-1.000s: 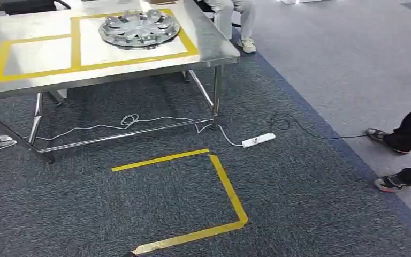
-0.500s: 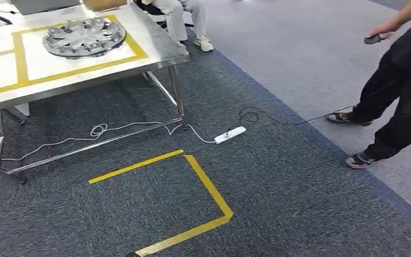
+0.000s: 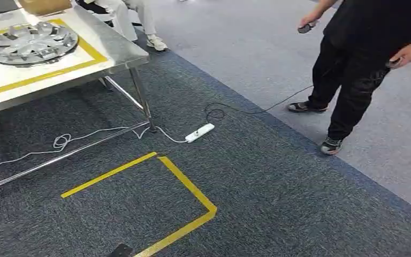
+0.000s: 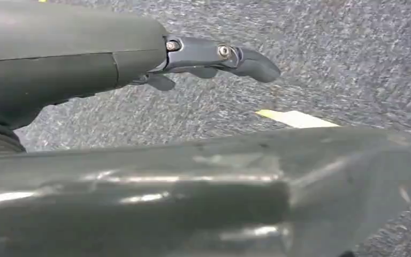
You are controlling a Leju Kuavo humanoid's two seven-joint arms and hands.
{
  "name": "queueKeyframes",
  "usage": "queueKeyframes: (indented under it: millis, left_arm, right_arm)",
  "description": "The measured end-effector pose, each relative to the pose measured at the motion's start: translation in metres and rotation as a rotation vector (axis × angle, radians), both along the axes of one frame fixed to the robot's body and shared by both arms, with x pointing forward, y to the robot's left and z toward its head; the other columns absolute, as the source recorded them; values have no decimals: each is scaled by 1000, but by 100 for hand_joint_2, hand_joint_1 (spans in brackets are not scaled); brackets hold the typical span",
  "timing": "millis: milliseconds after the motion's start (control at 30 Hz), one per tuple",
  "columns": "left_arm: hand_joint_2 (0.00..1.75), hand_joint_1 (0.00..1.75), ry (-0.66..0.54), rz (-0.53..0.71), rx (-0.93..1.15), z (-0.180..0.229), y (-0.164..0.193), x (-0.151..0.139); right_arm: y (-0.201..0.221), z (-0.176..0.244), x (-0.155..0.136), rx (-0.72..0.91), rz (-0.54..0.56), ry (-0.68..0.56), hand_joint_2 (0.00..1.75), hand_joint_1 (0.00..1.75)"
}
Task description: Take the parts from the cabinet and place them on the table.
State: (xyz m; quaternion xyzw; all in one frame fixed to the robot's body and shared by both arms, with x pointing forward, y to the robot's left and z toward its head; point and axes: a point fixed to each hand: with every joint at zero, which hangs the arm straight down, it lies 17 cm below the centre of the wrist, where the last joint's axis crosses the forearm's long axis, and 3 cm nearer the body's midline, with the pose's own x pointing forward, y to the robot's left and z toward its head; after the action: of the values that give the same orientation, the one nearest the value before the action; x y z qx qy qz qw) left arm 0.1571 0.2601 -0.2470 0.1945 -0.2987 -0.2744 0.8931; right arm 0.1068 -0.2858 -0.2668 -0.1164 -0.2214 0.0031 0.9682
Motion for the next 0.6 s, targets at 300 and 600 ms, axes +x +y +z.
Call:
queueKeyframes:
  millis: [300,600]
  left_arm:
    - [0,0,-24,44,-26,3,-5,3]
    - [0,0,-8,77,-24,1,-1,-3]
  right_arm:
    - [0,-2,-7,-7,15,24,0,0]
    - [1,-1,1,-12,51,12,0,0]
